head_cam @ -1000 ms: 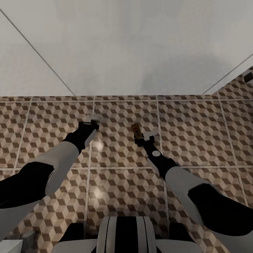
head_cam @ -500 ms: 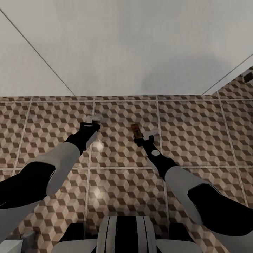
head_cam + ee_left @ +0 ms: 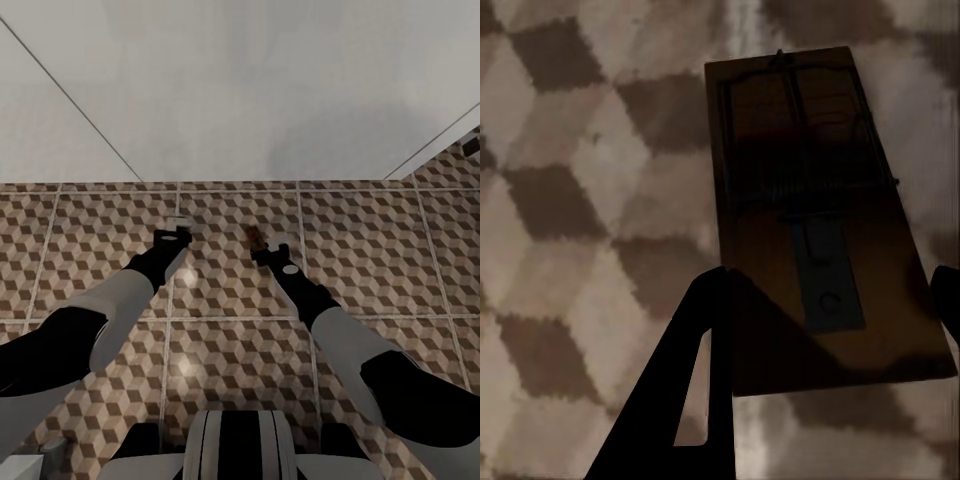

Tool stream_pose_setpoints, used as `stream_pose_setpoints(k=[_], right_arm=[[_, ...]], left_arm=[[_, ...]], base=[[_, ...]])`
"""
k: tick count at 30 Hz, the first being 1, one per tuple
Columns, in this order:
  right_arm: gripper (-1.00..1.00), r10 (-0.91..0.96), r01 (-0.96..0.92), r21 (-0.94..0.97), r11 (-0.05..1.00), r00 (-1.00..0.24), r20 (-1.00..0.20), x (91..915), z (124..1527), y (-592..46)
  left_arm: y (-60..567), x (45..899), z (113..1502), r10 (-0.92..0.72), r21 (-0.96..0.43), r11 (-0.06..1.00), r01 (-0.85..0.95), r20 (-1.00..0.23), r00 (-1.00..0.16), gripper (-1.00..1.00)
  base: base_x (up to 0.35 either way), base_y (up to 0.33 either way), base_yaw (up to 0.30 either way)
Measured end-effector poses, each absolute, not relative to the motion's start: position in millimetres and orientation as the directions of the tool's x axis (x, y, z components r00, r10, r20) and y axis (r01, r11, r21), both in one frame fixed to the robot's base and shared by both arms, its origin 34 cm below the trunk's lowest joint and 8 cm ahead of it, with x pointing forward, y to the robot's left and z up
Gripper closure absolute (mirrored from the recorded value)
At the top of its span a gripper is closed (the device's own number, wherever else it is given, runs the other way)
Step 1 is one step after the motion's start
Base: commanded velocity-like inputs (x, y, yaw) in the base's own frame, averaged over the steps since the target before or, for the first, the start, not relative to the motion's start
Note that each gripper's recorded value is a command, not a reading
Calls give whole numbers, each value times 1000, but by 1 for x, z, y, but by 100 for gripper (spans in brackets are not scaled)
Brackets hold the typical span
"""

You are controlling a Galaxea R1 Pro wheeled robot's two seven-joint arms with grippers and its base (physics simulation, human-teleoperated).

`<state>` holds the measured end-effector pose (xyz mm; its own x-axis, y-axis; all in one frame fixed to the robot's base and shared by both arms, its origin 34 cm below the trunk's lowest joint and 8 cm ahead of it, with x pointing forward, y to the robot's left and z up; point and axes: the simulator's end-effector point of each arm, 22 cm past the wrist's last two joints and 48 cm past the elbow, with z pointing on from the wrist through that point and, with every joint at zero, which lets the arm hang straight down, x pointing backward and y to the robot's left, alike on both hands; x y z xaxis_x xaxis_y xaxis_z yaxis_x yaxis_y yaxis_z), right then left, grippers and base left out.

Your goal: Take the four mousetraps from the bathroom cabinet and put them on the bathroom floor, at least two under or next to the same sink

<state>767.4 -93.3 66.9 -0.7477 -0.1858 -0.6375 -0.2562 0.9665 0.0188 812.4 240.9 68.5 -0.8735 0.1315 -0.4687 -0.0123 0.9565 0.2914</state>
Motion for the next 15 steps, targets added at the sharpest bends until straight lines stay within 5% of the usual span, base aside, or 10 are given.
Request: stream_pose_setpoints(k=[15], right_arm=[[100, -215, -236, -48, 971, -758, -616, 811, 88, -107]], left_arm=[[230, 816, 71, 129, 277, 961, -11, -483, -866, 100]], base=[[0, 0, 0]])
